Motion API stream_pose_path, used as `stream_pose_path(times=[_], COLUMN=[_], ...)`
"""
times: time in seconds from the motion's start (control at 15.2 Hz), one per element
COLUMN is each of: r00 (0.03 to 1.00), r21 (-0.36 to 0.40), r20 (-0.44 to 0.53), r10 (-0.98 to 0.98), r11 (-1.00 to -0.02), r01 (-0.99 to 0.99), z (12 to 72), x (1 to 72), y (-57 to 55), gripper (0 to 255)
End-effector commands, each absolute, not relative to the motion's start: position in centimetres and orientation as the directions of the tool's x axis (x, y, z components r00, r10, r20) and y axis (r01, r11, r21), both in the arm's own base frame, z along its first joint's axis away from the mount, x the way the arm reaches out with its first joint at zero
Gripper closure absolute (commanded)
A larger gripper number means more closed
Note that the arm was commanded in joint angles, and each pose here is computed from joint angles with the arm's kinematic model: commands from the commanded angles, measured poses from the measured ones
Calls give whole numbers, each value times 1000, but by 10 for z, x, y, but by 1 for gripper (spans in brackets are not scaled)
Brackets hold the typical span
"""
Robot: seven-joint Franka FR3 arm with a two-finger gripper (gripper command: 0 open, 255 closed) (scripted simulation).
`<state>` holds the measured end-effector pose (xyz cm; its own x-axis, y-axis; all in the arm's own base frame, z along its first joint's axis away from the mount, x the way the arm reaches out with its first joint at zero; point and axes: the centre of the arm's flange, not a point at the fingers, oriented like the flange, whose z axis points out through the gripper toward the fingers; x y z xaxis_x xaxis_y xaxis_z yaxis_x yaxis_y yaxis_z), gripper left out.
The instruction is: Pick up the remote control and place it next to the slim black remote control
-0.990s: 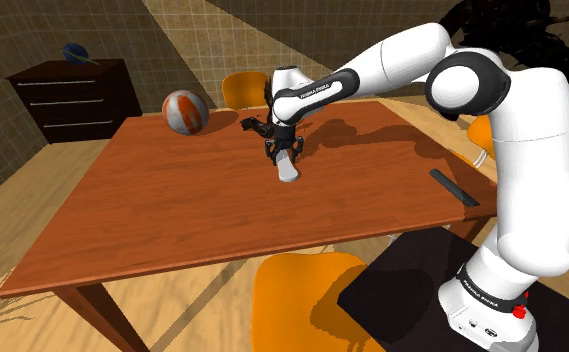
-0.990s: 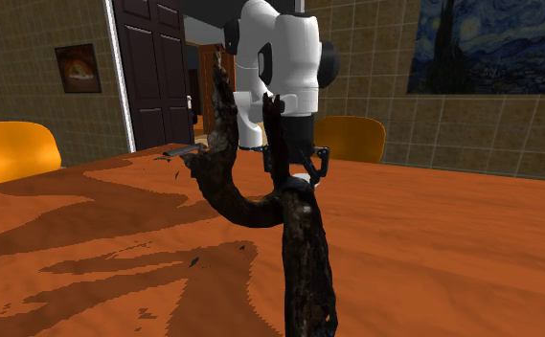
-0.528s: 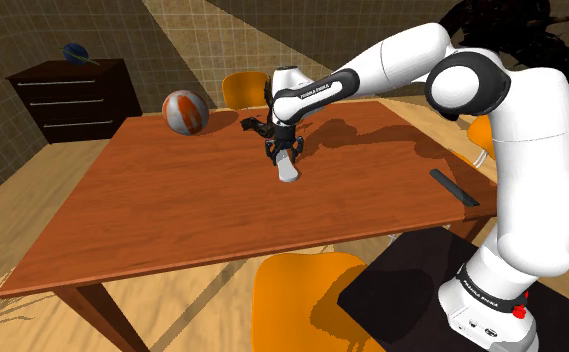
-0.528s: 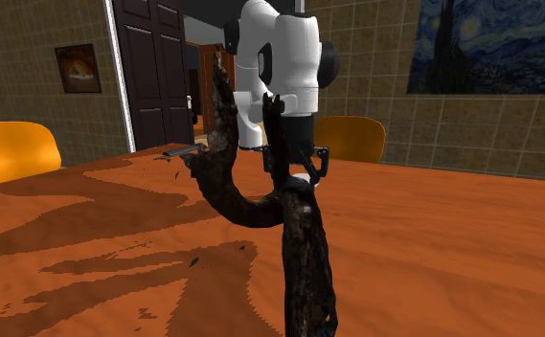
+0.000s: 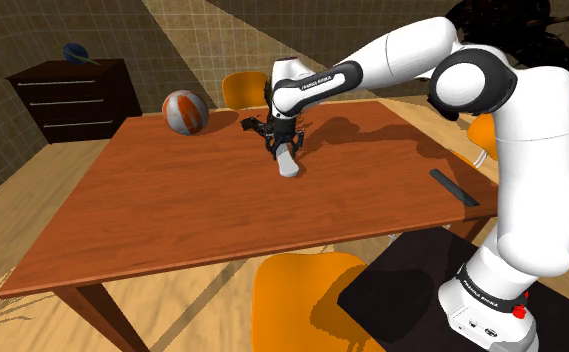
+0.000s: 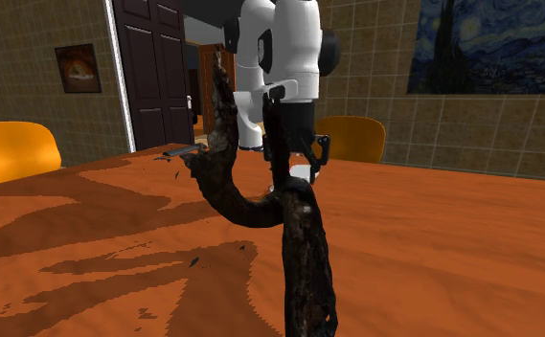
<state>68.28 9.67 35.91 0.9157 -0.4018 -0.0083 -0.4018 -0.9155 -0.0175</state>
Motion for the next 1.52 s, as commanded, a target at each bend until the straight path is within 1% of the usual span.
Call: stream_pose_path(times=[0.0,0.66,1.45], r00=[916,916,916], r21=[-17,-17,-17], r20=[-8,-8,-8], r10=[-402,-402,-402], r11=[-916,-916,-916], r01=[-402,-402,-402], z=[371,421,422], x=[683,683,604], y=[97,97,-41], gripper=[255,255,255])
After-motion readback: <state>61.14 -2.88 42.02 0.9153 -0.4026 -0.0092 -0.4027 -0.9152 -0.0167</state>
